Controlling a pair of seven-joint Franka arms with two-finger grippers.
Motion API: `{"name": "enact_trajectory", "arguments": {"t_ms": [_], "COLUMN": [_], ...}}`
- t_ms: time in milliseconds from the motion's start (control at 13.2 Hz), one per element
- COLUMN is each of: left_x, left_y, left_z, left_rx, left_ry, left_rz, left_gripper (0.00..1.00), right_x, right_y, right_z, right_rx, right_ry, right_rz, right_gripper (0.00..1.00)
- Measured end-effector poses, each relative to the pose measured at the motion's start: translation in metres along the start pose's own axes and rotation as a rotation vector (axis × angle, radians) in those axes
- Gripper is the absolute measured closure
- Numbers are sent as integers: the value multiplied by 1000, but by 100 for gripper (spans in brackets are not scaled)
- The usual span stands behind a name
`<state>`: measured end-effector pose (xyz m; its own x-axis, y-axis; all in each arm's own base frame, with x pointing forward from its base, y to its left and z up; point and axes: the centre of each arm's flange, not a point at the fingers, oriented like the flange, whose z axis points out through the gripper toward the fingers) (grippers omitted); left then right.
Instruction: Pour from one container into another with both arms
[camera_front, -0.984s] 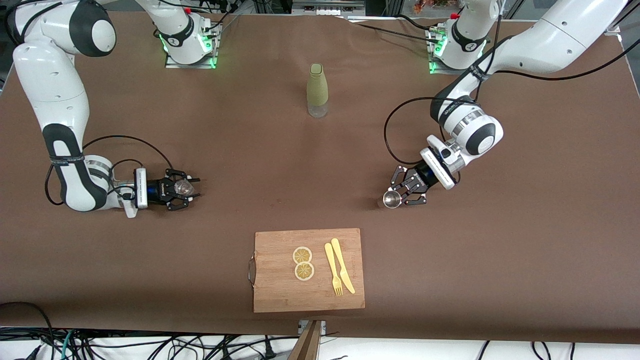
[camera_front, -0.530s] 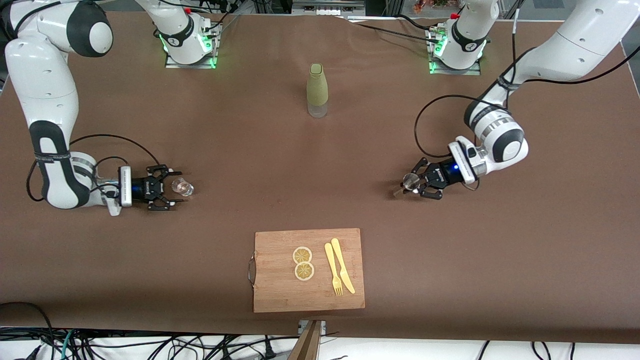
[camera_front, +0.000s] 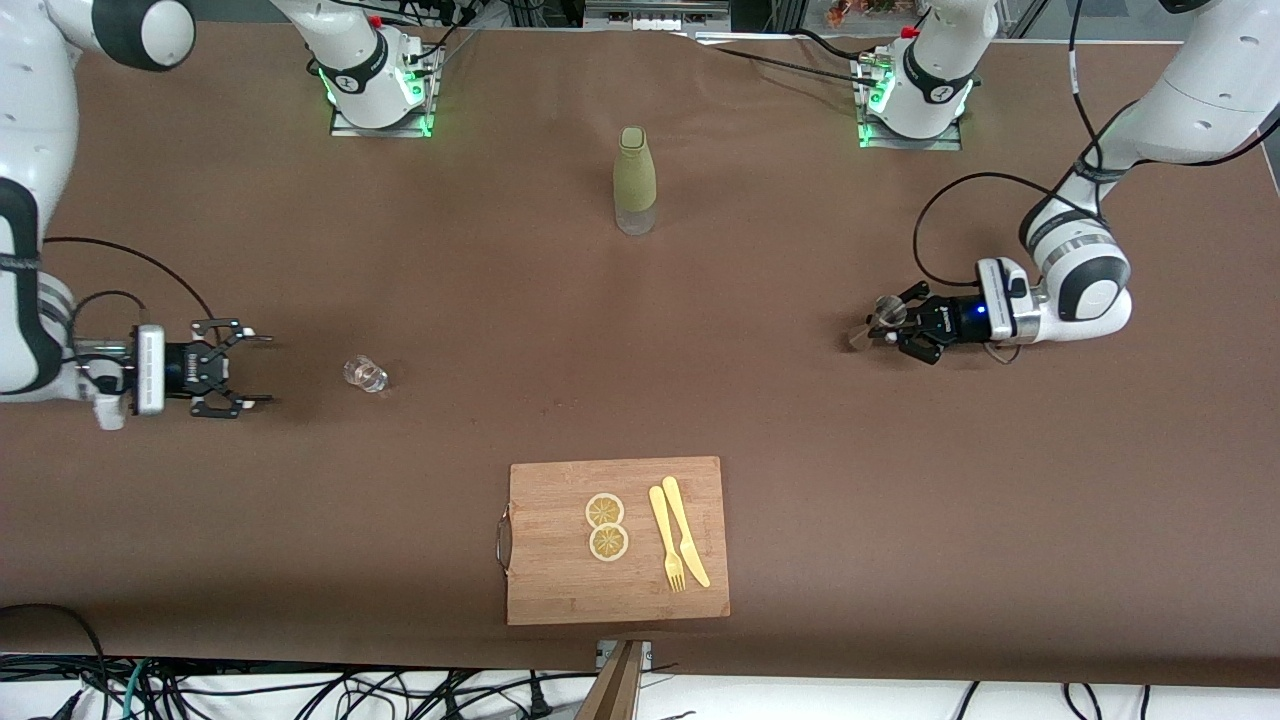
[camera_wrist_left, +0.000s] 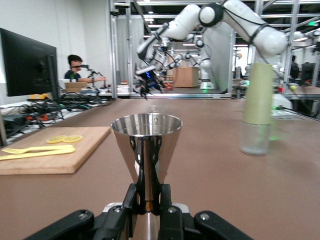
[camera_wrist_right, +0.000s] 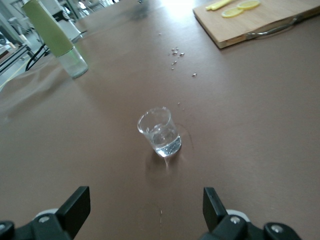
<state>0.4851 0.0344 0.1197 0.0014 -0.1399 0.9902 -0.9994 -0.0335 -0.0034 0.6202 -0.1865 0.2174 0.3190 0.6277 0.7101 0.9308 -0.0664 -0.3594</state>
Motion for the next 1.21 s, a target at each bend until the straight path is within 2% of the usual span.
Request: {"name": "enact_trajectory", "arguments": {"t_ms": [454, 757, 984, 1211], "left_x": [-31, -49, -50, -50], "left_y": [33, 53, 48, 43], "left_z": [-49, -80, -90, -94], "left_rx": [-81, -119, -127, -135], "left_ry": [-40, -81, -102, -110], "left_rz": [-34, -61, -49, -33], "left_gripper": [79, 79, 79, 79], "right_x": [158, 240, 264, 293], "right_y": [-26, -87, -137, -180], "right_z": [-67, -96, -107, -100], "right_rx": [-142, -301, -433, -584], "right_ry": [-284, -479, -562, -540], "right_rz": [299, 563, 777, 1062], "right_gripper": [0, 0, 0, 0]}}
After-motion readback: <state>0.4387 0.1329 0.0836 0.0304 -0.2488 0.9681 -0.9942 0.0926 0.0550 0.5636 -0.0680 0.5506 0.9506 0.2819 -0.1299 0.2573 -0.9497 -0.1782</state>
